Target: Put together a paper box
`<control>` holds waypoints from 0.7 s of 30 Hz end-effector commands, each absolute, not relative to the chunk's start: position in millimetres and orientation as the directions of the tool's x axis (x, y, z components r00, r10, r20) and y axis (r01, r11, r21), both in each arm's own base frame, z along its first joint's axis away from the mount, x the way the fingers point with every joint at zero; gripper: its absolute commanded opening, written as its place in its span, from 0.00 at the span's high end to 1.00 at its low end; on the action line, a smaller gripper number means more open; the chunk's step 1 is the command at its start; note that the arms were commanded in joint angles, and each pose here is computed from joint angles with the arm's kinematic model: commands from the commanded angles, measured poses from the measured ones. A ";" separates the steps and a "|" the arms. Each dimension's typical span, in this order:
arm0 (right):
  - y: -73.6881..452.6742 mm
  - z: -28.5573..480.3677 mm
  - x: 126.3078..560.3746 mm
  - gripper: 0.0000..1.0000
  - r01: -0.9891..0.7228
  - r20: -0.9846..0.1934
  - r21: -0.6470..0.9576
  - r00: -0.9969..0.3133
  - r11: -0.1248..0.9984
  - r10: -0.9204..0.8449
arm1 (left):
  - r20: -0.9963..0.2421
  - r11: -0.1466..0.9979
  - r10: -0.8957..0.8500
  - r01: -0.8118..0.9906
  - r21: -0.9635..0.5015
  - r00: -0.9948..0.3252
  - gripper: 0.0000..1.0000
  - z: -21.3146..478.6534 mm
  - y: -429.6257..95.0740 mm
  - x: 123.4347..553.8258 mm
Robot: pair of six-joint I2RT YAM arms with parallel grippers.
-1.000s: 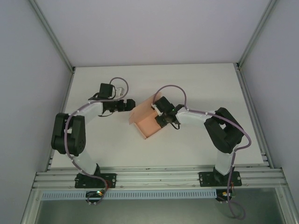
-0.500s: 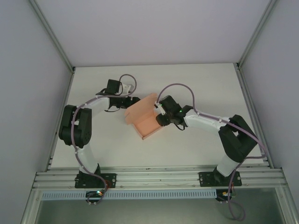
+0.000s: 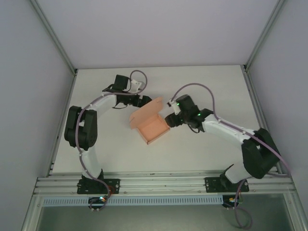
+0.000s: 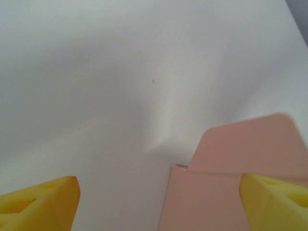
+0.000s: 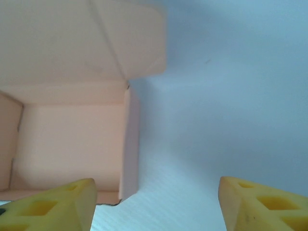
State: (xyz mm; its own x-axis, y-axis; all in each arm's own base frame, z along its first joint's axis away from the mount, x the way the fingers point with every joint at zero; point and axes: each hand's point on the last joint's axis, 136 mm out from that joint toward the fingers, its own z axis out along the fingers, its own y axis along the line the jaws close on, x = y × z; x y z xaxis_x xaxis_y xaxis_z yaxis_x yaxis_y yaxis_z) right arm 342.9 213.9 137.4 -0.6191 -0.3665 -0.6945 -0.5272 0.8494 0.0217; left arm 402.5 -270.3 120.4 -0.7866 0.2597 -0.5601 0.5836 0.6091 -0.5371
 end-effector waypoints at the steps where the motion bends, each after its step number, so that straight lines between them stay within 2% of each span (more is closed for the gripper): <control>1: 222.7 163.3 337.6 0.21 -0.685 -0.745 -0.013 -0.480 0.729 -0.464 | -0.539 0.574 0.368 0.641 -0.510 -0.758 0.10 109.8 -281.6 394.0; 3: 232.6 173.0 333.4 0.16 -0.786 -0.754 -0.085 -0.351 0.613 -0.556 | -0.549 0.594 0.352 0.634 -0.495 -0.758 0.00 115.1 -279.4 404.5; 7: 249.0 183.2 333.2 0.10 -0.907 -0.727 -0.191 -0.126 0.375 -0.675 | -0.582 0.698 0.262 0.568 -0.437 -0.770 0.00 145.0 -246.9 436.1; 11: 257.0 181.0 355.4 0.08 -0.940 -0.684 -0.201 -0.067 0.275 -0.727 | -0.635 0.823 0.158 0.456 -0.339 -0.756 0.00 183.6 -187.9 451.8; 16: 258.1 165.7 374.6 0.12 -0.970 -0.627 -0.179 -0.014 0.162 -0.779 | -0.666 0.921 0.139 0.343 -0.184 -0.733 0.00 197.5 -130.4 413.7; 21: 261.6 156.8 380.0 0.22 -0.994 -0.603 -0.099 0.015 0.056 -0.797 | -0.713 0.896 0.107 0.378 -0.233 -0.693 0.00 198.2 -128.6 360.9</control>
